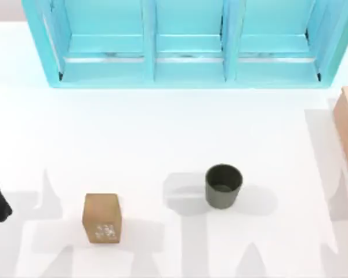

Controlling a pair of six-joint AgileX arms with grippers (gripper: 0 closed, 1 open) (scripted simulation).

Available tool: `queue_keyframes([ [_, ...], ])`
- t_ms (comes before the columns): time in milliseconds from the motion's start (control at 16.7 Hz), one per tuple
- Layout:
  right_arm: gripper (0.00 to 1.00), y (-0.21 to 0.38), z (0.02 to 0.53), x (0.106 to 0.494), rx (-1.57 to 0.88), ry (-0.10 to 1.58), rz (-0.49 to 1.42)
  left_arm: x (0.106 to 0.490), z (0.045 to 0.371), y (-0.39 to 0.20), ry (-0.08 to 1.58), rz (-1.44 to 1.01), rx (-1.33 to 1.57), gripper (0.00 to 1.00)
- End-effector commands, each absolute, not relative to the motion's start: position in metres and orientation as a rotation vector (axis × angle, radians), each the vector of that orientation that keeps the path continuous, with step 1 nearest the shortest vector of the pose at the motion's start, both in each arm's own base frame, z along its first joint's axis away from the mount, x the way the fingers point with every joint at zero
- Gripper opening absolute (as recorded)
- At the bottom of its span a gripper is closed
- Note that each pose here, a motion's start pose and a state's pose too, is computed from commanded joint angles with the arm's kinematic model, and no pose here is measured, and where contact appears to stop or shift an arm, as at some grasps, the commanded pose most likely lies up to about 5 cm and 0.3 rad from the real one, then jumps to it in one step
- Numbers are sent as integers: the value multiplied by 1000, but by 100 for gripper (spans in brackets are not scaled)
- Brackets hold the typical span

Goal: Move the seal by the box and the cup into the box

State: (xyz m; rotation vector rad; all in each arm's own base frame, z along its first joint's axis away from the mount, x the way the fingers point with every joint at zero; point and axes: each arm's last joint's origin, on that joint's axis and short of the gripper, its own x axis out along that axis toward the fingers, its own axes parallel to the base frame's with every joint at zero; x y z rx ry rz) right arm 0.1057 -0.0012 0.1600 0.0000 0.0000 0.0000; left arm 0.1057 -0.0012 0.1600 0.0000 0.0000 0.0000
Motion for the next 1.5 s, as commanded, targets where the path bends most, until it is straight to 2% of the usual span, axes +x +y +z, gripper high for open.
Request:
queue_keyframes([
  [300, 100, 2, 172, 105, 27, 14, 24, 106, 160, -1, 0, 0, 0, 100],
  [540, 100, 12, 221, 108, 119, 85, 103, 106, 160, -1, 0, 0, 0, 100],
  [720, 100, 27, 268, 122, 199, 210, 174, 106, 160, -1, 0, 0, 0, 100],
  [900, 100, 54, 306, 151, 255, 417, 228, 106, 160, -1, 0, 0, 0, 100],
  [1080, 100, 99, 323, 192, 257, 698, 242, 106, 160, -1, 0, 0, 0, 100],
  [1320, 100, 184, 304, 244, 162, 1102, 177, 106, 160, -1, 0, 0, 0, 100],
  [1500, 100, 255, 271, 265, 48, 1336, 84, 106, 160, -1, 0, 0, 0, 100],
])
